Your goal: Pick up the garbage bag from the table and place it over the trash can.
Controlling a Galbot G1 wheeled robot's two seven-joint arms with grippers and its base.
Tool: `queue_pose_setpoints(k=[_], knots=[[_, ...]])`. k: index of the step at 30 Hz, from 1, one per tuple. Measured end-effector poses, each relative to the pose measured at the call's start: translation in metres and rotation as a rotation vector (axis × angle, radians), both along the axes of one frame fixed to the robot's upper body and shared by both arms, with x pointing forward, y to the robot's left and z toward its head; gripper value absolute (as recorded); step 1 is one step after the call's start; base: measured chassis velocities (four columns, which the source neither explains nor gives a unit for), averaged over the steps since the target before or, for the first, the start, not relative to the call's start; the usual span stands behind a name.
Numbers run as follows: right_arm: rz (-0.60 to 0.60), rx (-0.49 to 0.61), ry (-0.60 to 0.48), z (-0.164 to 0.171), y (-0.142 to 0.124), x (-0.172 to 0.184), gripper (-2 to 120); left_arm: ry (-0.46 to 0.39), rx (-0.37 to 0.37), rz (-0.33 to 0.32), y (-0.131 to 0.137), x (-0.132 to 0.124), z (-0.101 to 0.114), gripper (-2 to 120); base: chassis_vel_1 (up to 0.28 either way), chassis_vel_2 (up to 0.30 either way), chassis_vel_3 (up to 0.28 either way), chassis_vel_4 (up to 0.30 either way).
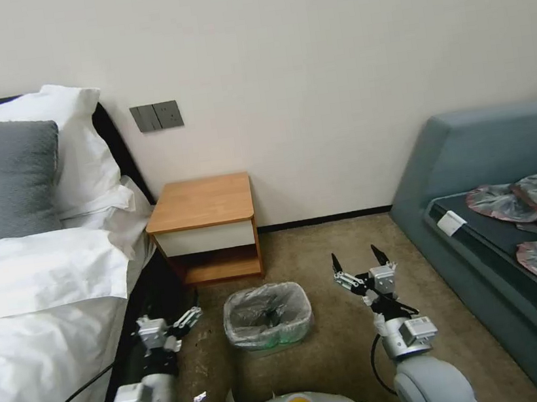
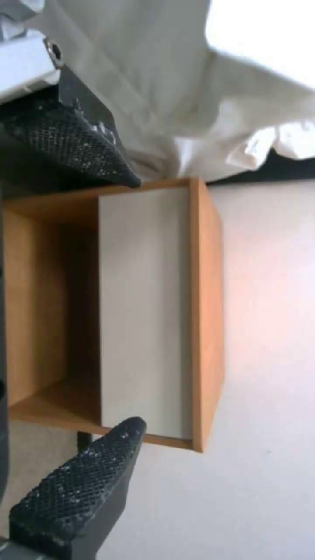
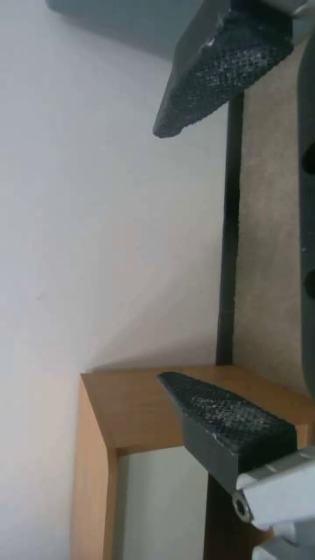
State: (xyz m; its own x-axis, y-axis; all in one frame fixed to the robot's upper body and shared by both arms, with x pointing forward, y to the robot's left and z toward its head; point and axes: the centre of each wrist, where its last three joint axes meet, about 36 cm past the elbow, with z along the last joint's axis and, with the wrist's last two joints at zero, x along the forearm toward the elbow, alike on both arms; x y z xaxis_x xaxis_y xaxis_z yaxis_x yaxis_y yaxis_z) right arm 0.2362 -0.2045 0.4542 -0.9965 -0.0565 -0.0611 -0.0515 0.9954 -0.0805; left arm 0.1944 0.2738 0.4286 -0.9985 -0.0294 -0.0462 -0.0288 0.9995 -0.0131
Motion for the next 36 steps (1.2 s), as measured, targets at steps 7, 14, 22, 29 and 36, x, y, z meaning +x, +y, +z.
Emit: queue_pose_setpoints(k=[7, 14, 22, 29, 36], knots=[[-0.02, 0.006, -0.023, -0.001, 0.006, -0.01, 100, 0.07, -0.018, 0.024, -0.001, -0.04, -0.006, 100, 0.0, 0.0, 0.0, 0.0], [-0.036, -0.033, -0.049, -0.009, 0.007, -0.026, 100, 0.034, -0.015, 0.063, -0.005, -0.049, -0.006, 100, 0.0, 0.0, 0.0, 0.0], [-0.052, 0.042, -0.036, -0.007, 0.021, -0.05, 100, -0.013, -0.01, 0.068, -0.015, -0.051, 0.003, 100, 0.0, 0.0, 0.0, 0.0], [-0.06, 0.063, -0.026, -0.008, 0.026, -0.059, 100, -0.042, -0.01, 0.087, -0.026, -0.05, 0.006, 100, 0.0, 0.0, 0.0, 0.0], [-0.067, 0.059, -0.03, -0.009, 0.026, -0.06, 100, -0.047, -0.003, 0.084, -0.027, -0.049, 0.006, 100, 0.0, 0.0, 0.0, 0.0]])
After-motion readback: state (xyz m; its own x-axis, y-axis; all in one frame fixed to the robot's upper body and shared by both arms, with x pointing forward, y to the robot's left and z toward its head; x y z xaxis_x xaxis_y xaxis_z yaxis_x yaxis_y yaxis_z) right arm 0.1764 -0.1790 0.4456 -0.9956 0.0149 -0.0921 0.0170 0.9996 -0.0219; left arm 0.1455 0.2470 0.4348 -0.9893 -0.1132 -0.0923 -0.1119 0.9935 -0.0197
